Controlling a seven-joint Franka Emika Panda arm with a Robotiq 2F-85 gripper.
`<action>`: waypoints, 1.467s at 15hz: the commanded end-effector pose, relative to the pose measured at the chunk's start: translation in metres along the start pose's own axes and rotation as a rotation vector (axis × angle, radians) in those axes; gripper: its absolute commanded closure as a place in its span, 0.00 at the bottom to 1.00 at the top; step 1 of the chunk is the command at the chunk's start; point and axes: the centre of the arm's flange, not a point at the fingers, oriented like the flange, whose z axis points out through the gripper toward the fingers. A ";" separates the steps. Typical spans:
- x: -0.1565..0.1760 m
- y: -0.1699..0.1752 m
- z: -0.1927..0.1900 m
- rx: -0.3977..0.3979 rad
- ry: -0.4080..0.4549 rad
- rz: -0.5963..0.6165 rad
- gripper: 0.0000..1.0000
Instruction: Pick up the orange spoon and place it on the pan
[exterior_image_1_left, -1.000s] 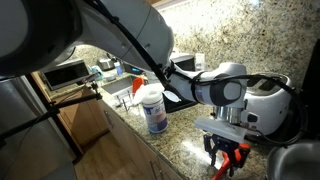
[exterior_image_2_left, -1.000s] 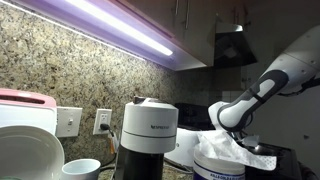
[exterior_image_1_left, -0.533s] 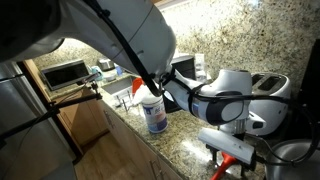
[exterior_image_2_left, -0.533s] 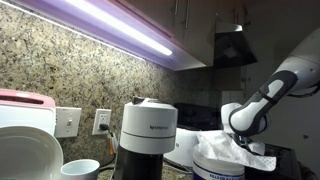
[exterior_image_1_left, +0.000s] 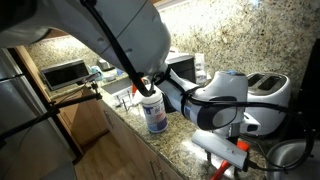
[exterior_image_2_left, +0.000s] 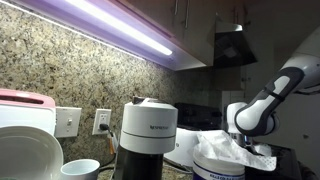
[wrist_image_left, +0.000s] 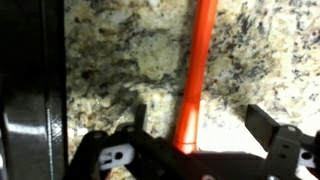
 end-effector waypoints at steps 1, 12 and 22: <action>-0.019 -0.021 -0.023 -0.022 -0.028 0.027 0.00; -0.016 -0.010 -0.016 0.000 -0.028 0.004 0.00; -0.014 -0.004 -0.004 -0.022 -0.045 -0.026 0.00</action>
